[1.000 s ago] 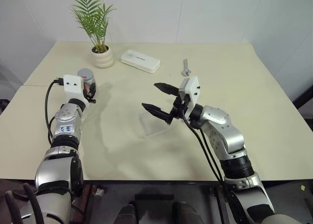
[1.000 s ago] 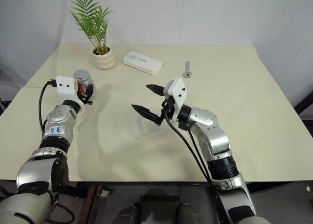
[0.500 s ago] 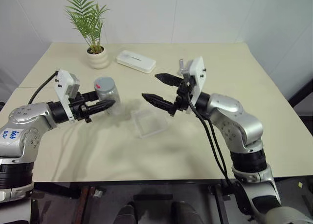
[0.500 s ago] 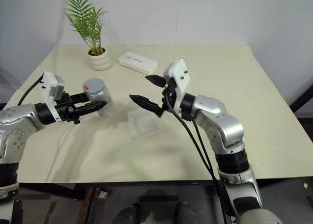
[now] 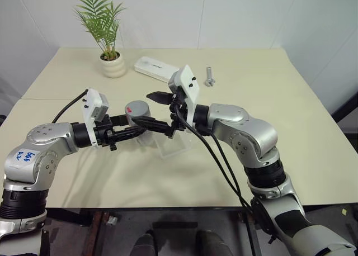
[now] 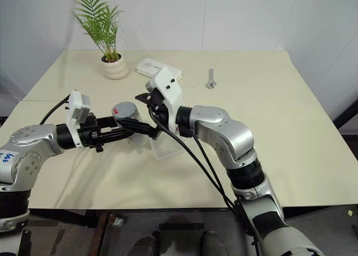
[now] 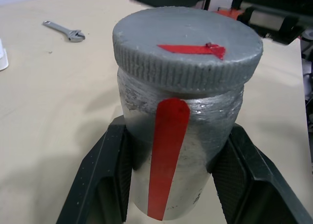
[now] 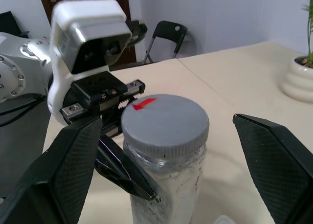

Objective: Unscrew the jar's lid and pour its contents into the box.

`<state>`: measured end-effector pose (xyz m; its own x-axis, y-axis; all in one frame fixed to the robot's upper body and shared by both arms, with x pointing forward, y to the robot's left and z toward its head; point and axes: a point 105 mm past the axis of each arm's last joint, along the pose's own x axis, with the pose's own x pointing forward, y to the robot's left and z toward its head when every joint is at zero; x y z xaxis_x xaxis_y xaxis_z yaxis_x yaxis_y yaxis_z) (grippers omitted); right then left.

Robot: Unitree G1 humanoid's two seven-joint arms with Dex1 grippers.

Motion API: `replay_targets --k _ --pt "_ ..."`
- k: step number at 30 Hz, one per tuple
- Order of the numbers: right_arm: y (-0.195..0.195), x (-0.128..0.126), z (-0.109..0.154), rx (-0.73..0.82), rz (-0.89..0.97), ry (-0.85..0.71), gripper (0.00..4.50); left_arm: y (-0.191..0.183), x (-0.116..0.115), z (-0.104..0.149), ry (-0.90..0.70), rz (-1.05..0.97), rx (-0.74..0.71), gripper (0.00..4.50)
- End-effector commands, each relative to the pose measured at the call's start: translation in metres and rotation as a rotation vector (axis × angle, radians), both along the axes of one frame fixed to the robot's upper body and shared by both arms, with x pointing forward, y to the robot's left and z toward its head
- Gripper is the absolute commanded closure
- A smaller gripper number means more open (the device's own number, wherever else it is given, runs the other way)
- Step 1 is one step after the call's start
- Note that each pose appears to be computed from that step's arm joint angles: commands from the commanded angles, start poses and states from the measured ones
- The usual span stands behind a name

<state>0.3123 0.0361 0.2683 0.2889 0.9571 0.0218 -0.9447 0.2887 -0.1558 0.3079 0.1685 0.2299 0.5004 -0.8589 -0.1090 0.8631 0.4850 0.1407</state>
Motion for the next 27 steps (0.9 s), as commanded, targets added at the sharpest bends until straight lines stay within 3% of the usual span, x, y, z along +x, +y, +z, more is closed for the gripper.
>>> replay_targets --k 1,13,16,20,27 --pt "0.007 -0.006 0.012 0.008 0.033 -0.046 0.00 -0.009 -0.008 0.009 -0.044 -0.051 0.001 2.63" --pt "0.011 -0.009 0.021 0.057 0.056 -0.039 0.00 -0.010 -0.009 0.006 -0.047 -0.051 -0.002 2.63" --pt "0.012 -0.010 0.022 0.067 0.068 -0.036 0.61 -0.011 -0.009 0.005 -0.048 -0.052 -0.003 2.63" --pt "0.013 -0.015 0.026 0.094 0.094 -0.025 1.86 -0.009 -0.010 0.004 -0.047 -0.048 -0.002 2.63" --pt "0.010 -0.010 0.018 0.070 0.104 -0.026 1.95 -0.013 -0.012 0.010 -0.073 -0.085 -0.019 2.63"
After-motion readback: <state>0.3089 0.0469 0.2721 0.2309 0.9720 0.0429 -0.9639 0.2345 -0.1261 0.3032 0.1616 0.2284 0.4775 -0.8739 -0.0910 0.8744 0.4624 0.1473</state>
